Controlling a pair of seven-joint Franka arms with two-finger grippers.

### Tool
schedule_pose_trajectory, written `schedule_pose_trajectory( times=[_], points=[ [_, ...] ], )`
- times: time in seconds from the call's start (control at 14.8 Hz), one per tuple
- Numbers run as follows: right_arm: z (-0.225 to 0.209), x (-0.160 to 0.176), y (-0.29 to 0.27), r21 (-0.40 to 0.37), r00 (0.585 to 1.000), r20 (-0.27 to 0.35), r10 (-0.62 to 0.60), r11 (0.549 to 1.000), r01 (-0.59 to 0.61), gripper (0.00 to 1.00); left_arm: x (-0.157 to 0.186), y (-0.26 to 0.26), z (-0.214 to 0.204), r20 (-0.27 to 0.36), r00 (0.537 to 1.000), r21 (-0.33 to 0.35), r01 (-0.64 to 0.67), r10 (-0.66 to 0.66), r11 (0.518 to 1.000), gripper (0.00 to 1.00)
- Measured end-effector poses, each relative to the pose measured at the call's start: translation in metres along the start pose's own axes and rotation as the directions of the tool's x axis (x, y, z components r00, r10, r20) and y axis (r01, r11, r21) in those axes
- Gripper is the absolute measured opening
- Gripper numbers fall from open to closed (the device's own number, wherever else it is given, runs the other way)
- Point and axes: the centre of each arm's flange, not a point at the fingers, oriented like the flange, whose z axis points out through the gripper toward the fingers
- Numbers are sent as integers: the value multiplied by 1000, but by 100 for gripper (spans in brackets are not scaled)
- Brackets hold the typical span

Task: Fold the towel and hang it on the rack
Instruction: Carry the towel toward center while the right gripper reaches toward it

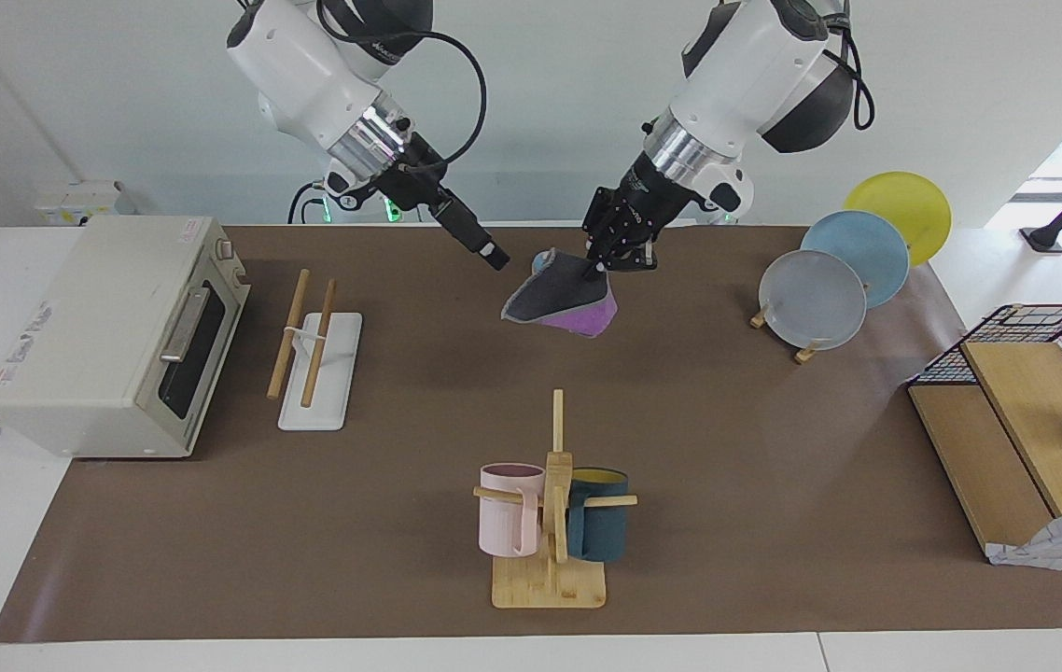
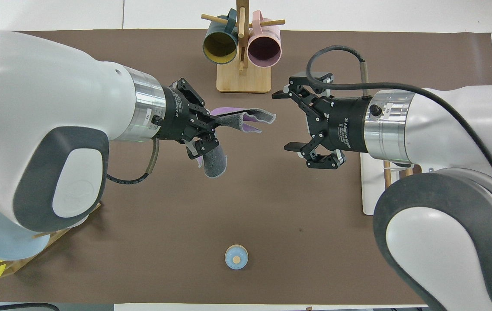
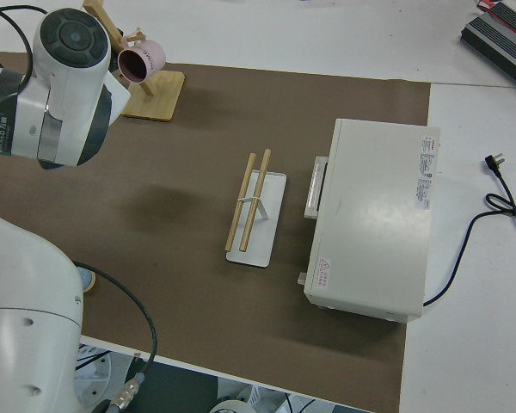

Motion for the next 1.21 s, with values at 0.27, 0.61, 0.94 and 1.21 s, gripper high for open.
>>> schedule_pose_trajectory(
  times=[0.27, 0.61, 0.94, 1.21],
  points=[
    [35, 7, 5, -37, 998, 42, 52, 998, -50, 100, -3, -4, 6, 9, 1000, 0, 11, -11, 1000, 6],
    [63, 7, 4, -6, 995, 57, 87, 996, -87, 100, -3, -3, 5, 17, 999, -8, 29, -29, 1000, 6],
    [67, 0, 5, -8, 995, 60, 78, 997, -78, 52, -5, -5, 5, 17, 999, -7, 33, -33, 999, 6],
    [67, 0, 5, -7, 995, 60, 78, 997, -78, 11, -4, -5, 6, 16, 999, -6, 37, -37, 999, 6]
  ],
)
